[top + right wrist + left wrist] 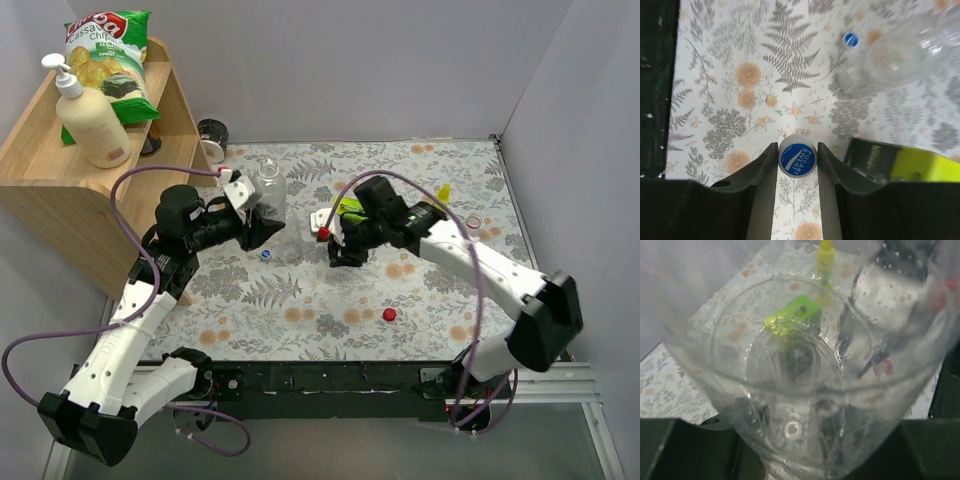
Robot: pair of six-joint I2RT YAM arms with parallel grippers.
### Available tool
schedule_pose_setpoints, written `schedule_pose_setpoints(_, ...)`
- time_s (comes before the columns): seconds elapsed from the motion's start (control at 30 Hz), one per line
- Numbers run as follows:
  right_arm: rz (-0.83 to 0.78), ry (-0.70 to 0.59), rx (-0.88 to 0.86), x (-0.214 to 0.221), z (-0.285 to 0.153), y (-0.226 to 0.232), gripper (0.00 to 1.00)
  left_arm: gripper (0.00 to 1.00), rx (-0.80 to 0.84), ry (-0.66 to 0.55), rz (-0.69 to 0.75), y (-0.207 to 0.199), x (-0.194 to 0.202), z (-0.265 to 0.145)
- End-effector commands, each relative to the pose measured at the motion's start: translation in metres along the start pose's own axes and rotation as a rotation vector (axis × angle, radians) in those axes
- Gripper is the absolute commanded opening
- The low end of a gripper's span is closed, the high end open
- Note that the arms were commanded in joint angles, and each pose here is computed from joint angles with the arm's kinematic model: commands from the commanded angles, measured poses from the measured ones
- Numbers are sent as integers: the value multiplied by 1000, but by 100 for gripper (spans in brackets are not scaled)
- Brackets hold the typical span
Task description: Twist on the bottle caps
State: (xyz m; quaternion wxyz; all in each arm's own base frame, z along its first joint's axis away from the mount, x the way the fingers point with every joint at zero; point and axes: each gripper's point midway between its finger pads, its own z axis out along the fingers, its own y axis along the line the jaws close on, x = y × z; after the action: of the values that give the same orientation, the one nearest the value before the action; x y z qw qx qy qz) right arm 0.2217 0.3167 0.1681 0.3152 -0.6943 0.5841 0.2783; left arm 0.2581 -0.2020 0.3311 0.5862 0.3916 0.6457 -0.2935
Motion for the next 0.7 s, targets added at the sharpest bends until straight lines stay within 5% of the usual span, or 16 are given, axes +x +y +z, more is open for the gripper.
schedule_pose_setpoints(0.0,-15,-114,75,-67,-76,18,19,29,182,-26,131,-39,22,-12)
schedule_pose_setpoints(0.27,-131,-173,147,-126,-147,24,18,27,419,19,150,-91,92,-26)
schedule_pose_setpoints(0.67,-272,-243,-91,-169,-116,56,18,20,525,209,43,-118,174,-20)
